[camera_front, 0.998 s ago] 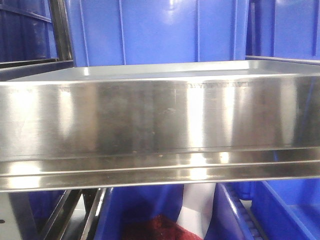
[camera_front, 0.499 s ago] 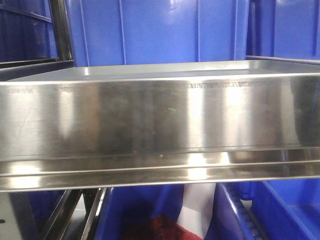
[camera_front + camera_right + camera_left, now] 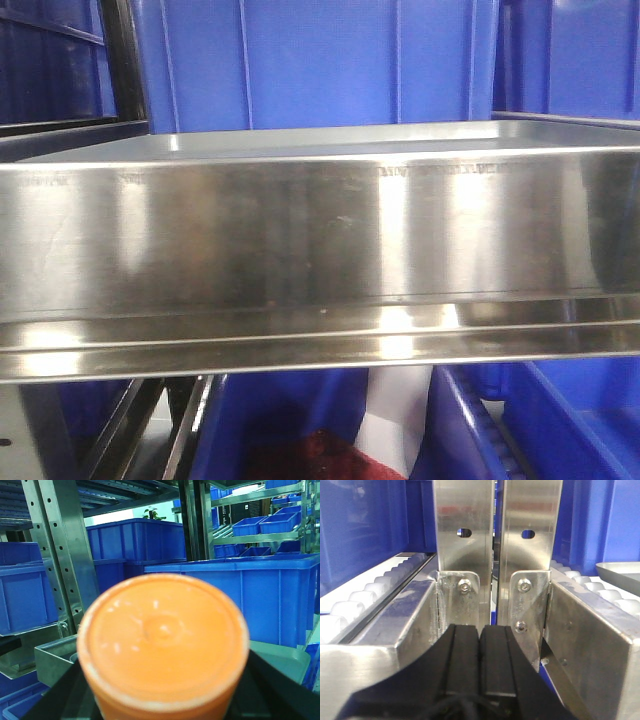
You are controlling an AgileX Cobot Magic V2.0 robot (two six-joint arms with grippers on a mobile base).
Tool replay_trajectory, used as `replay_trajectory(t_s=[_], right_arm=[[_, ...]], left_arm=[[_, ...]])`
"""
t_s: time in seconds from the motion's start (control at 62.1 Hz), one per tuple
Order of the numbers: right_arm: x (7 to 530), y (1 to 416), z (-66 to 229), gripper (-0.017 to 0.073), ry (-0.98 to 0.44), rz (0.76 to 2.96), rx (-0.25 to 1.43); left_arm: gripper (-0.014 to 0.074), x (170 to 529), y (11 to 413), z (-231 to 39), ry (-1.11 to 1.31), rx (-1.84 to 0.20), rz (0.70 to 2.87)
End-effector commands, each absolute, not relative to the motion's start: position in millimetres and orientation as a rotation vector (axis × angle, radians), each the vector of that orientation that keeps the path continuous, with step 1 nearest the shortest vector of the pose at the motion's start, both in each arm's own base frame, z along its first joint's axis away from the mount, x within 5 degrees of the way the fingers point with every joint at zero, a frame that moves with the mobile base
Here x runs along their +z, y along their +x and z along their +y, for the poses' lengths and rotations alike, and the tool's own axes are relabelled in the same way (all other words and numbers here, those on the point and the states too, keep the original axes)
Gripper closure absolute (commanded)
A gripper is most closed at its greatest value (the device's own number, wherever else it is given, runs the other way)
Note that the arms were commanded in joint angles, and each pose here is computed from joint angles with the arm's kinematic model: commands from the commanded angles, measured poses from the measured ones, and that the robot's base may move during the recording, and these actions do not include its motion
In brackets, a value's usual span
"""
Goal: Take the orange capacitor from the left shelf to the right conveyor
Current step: 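Retract the right arm holding the cylinder away from the shelf, then drive the base to the conveyor while holding the cylinder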
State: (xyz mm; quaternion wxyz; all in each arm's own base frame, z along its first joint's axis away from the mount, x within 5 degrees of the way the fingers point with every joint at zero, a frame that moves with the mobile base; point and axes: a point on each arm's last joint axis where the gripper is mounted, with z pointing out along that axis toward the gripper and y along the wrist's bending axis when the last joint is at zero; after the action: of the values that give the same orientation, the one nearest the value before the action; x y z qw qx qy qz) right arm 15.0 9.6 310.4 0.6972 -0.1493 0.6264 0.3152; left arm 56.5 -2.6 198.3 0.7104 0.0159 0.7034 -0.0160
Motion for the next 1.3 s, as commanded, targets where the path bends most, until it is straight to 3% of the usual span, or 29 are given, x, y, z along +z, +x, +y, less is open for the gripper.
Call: replay_trajectory(t_s=[0.0,1.287], right_arm=[[326.9,11.1,6.9,0.0507,-0.317,1.29,0.717],[326.9,11.1,6.9,0.0507,-0.317,1.29,0.717]], left_arm=[[0.0719,197.4,56.6,-2.7,0.028,-0.046,1.491],[0.0719,197.4,56.6,-2.7,0.028,-0.046,1.491]])
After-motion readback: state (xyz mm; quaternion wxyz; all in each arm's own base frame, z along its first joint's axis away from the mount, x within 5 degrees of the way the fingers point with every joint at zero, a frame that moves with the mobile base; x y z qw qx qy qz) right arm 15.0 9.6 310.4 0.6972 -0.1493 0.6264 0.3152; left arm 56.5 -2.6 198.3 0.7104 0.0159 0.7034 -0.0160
